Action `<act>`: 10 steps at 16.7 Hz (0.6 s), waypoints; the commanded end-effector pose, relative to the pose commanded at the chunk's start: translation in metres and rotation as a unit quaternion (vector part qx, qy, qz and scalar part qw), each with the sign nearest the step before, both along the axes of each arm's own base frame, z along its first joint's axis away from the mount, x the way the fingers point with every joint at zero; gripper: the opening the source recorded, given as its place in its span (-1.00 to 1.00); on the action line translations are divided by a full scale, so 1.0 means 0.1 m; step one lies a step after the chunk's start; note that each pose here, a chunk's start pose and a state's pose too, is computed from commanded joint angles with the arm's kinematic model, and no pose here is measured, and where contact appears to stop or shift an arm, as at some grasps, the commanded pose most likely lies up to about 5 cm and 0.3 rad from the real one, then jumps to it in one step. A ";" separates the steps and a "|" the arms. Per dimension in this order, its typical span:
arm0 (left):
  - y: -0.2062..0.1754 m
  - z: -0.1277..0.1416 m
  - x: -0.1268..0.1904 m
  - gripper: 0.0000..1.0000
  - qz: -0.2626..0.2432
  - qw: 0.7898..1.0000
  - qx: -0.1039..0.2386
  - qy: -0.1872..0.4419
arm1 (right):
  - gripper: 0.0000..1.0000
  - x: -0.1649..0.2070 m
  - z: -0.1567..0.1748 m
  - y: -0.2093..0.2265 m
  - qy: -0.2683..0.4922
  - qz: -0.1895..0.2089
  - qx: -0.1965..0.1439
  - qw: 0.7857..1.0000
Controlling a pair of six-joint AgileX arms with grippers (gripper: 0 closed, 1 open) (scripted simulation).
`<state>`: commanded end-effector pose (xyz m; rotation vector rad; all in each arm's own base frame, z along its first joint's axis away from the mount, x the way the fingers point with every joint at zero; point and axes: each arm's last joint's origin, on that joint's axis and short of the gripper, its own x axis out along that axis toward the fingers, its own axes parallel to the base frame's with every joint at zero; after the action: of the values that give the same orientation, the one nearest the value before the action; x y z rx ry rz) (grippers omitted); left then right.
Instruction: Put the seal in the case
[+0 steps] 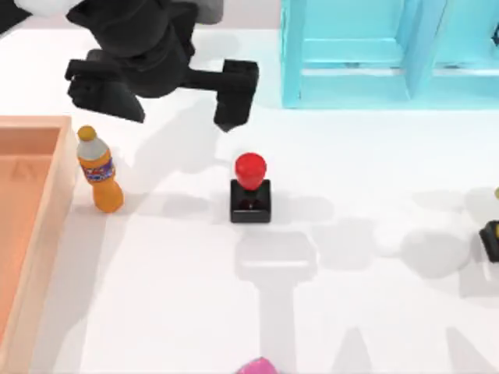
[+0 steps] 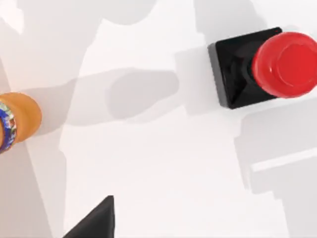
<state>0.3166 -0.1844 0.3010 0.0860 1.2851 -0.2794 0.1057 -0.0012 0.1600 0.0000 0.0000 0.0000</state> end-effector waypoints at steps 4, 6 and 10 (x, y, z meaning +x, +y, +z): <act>-0.52 -0.34 0.45 1.00 0.031 0.995 0.043 0.089 | 1.00 0.00 0.00 0.00 0.000 0.000 0.000 1.000; -0.69 -0.48 0.58 1.00 0.051 0.990 0.058 0.115 | 1.00 0.00 0.00 0.00 0.000 0.000 0.000 1.000; -0.87 -0.58 0.69 1.00 0.087 0.984 0.070 0.138 | 1.00 0.00 0.00 0.00 0.000 0.000 0.000 1.000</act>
<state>0.3859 -0.2712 0.2430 0.0551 1.5766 -0.0503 0.1057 -0.0012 0.1600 0.0000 0.0000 0.0000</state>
